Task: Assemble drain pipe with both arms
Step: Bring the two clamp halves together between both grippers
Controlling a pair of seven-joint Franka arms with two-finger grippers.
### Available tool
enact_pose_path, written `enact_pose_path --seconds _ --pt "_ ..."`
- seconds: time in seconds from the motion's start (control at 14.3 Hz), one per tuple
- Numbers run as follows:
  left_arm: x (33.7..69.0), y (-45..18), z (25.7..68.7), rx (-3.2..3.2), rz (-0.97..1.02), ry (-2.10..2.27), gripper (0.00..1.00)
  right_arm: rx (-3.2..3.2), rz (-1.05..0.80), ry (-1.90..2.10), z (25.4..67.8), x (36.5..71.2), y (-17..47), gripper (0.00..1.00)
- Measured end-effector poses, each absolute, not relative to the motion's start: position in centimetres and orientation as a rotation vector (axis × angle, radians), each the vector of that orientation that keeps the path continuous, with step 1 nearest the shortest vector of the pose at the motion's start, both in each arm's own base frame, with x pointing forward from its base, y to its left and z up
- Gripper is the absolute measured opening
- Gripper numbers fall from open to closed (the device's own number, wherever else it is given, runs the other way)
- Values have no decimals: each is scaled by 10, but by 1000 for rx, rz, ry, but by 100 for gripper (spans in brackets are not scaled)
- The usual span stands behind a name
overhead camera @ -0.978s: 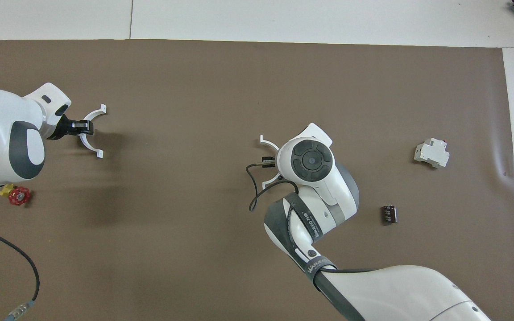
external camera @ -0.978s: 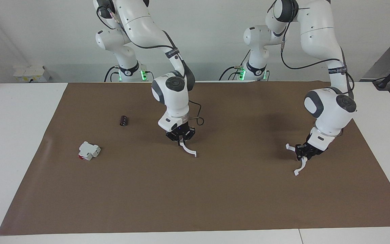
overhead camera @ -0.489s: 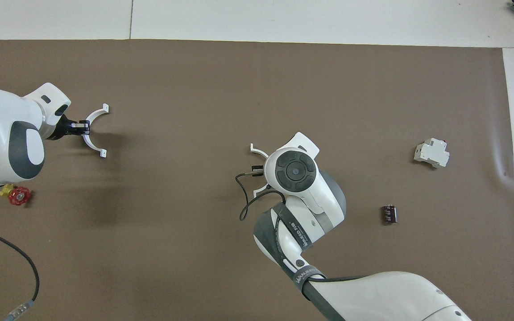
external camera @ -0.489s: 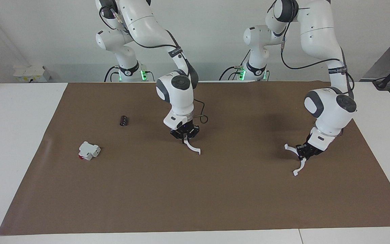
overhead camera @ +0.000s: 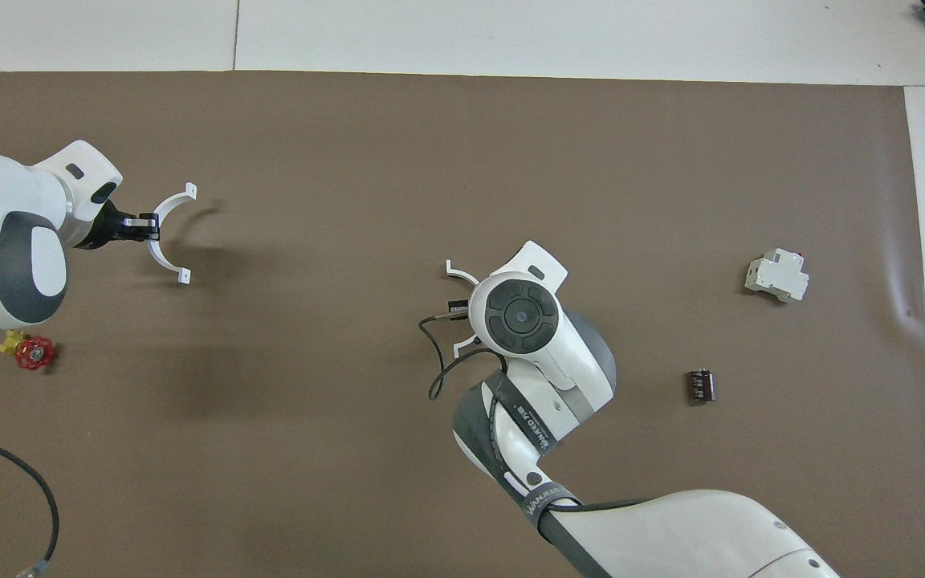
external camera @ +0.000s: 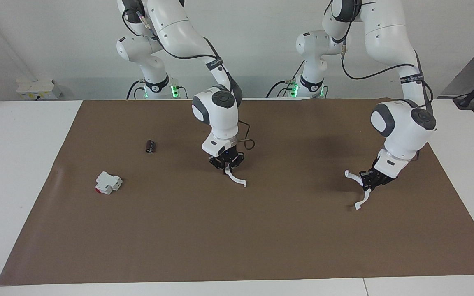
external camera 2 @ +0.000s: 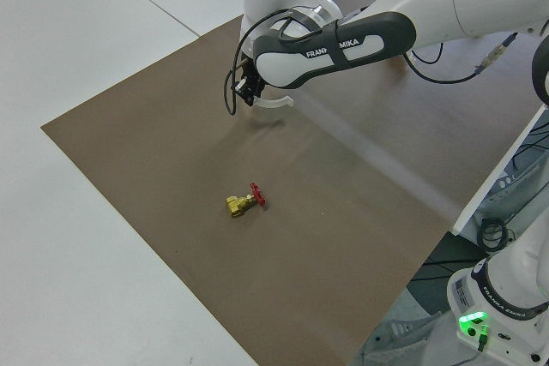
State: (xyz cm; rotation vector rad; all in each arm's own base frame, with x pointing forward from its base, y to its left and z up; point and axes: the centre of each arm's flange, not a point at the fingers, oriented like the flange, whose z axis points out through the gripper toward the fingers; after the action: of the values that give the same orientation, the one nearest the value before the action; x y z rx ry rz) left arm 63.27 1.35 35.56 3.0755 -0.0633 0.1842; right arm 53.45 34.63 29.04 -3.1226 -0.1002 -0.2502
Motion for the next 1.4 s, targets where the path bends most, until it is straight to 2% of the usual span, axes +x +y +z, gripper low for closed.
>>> enact_pose_path --seconds 0.28,0.56,1.12,1.19,1.4 --pt "617 -36 397 3089 159 -42 20 -3123 -248 -45 289 535 346 20" --pt "605 -106 397 3142 156 38 20 -3123 -248 -40 288 535 346 20" --pt "577 -196 387 3141 129 53 20 -3136 -268 -79 288 534 347 21" --pt "572 -206 385 3149 129 55 20 -3137 -267 -79 287 534 347 25" --pt "555 -237 376 3160 111 79 20 -3138 -266 -78 286 534 347 57"
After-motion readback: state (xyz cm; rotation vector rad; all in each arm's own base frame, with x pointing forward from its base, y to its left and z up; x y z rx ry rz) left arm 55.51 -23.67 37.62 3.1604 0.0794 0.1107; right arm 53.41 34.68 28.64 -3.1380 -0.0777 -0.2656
